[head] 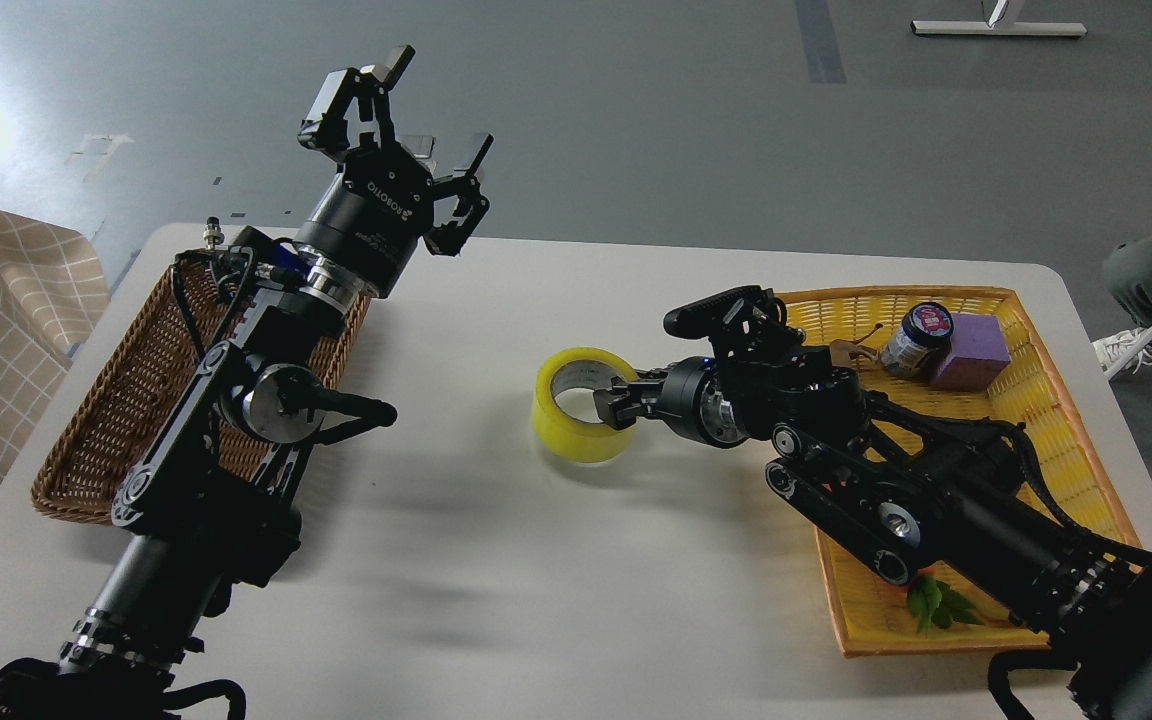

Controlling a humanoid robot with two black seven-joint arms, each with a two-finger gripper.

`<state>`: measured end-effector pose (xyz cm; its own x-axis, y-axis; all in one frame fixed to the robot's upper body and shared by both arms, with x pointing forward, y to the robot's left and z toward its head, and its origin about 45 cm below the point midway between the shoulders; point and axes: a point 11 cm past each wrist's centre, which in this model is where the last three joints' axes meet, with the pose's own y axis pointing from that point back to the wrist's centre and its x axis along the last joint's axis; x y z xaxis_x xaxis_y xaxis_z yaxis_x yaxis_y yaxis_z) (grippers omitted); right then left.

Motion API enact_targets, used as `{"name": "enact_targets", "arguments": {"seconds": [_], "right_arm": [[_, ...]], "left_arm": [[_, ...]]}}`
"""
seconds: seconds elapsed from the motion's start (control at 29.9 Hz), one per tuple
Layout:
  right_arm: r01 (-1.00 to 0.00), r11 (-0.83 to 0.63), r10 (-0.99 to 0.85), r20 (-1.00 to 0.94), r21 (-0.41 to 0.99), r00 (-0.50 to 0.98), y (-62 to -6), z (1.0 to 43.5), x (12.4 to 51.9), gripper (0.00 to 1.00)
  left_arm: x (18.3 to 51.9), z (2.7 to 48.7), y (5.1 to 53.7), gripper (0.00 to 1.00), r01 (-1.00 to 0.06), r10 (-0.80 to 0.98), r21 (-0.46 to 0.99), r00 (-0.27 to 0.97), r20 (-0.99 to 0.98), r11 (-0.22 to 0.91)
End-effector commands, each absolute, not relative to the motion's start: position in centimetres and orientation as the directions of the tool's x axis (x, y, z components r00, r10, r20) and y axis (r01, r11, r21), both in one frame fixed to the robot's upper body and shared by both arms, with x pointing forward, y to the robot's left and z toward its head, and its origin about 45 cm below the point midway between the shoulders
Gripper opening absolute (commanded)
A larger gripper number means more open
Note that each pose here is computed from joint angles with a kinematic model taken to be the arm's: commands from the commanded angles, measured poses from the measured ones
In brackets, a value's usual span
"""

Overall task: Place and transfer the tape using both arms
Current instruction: 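Carry the tape roll out of the tray and set it on the table, then open the right gripper and raise the right arm away from the tape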

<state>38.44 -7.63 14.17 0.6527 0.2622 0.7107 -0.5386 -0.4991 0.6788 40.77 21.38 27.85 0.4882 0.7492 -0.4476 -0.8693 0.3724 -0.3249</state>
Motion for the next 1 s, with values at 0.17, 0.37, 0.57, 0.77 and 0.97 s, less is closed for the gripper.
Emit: {"name": "enact_targets", "arguments": {"seconds": [0.17, 0.37, 0.57, 0.77, 0.97], "right_arm": [[-0.542, -0.494, 0.256, 0.709, 0.680, 0.657, -7.9, 14.1, 38.7, 0.15], [-0.546, -0.502, 0.227, 0.711, 0.671, 0.665, -7.9, 14.5, 38.9, 0.38], [-0.572, -0.513, 0.182, 0.732, 0.641, 0.657, -8.1, 15.5, 39.6, 0.49], [-0.623, -0.524, 0.138, 0.779, 0.581, 0.611, -7.9, 16.6, 40.5, 0.62], [-0.748, -0.545, -0.008, 0.890, 0.379, 0.457, -7.6, 21.6, 43.2, 0.95]], "left_arm": [[40.7, 27.8, 22.0, 0.98, -0.872, 0.752, -0.330, 0.481, -0.451, 0.361], [40.6, 27.6, 22.0, 0.98, -0.874, 0.753, -0.323, 0.479, -0.452, 0.362], [40.6, 27.5, 22.0, 0.98, -0.874, 0.752, -0.323, 0.479, -0.452, 0.363], [40.6, 27.5, 22.0, 0.98, -0.874, 0.753, -0.323, 0.479, -0.451, 0.363], [40.7, 27.5, 22.3, 0.98, -0.879, 0.760, -0.319, 0.470, -0.449, 0.356]]}}
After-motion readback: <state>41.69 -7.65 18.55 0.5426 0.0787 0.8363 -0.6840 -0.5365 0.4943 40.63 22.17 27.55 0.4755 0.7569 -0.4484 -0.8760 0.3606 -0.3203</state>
